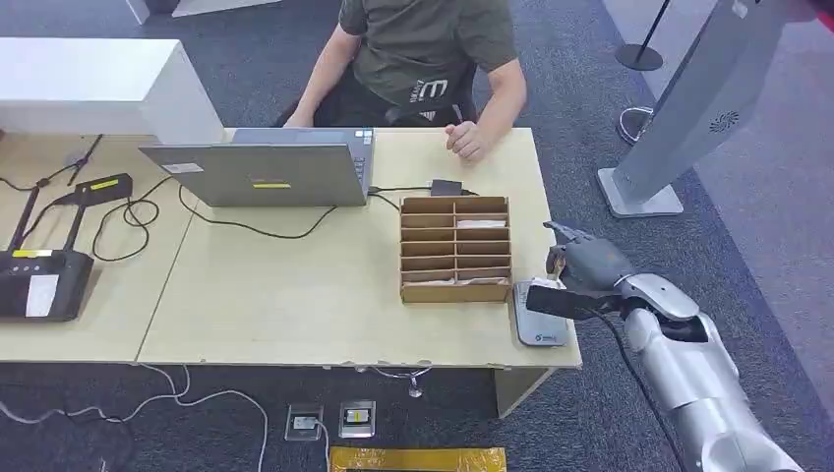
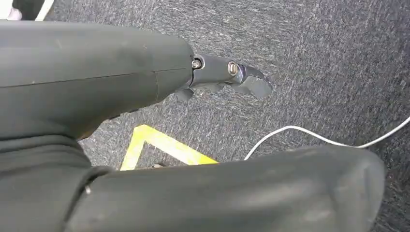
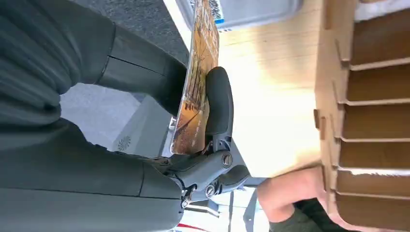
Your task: Pass the card to the sensor for recognition and then transmit it.
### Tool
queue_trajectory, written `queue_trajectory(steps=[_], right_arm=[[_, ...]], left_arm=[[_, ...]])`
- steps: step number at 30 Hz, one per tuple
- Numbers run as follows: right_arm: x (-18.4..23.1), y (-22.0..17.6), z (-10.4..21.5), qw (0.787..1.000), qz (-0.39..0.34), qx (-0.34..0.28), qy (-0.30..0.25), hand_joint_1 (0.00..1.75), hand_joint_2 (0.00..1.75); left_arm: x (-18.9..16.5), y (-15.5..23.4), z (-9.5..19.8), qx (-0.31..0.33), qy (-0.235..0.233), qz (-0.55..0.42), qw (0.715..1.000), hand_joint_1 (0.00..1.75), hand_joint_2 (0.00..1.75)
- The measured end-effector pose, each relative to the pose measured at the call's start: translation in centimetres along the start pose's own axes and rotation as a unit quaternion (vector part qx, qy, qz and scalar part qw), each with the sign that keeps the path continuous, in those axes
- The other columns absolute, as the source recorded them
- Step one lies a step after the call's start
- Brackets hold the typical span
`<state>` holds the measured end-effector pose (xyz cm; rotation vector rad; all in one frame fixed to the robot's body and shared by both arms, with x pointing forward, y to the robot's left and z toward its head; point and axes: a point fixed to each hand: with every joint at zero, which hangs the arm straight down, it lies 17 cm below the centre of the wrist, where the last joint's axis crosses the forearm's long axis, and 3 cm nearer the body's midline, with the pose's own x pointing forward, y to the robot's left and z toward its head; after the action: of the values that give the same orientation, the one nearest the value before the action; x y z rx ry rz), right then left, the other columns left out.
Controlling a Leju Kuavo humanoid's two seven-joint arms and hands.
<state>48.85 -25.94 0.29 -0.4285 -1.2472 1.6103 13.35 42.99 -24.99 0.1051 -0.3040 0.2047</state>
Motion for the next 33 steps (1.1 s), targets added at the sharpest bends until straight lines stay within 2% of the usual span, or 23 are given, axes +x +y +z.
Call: queue_trajectory(steps=[6,33], right_arm=[[-1.2,0.8,0.4,1.0,-0.001,0.006,0.012,1.75,1.75],[-1.3,2.9,0.7,0.999,-0.019,0.029,0.012,1.75,1.75]], left_arm=[[0.0,0.0,0.0,0.0,0.0,-0.002,1.0,0.0,0.0],[-0.1,-0.3,0.1,-0.008,-0.001,-0.017,1.0,0.0,0.0]])
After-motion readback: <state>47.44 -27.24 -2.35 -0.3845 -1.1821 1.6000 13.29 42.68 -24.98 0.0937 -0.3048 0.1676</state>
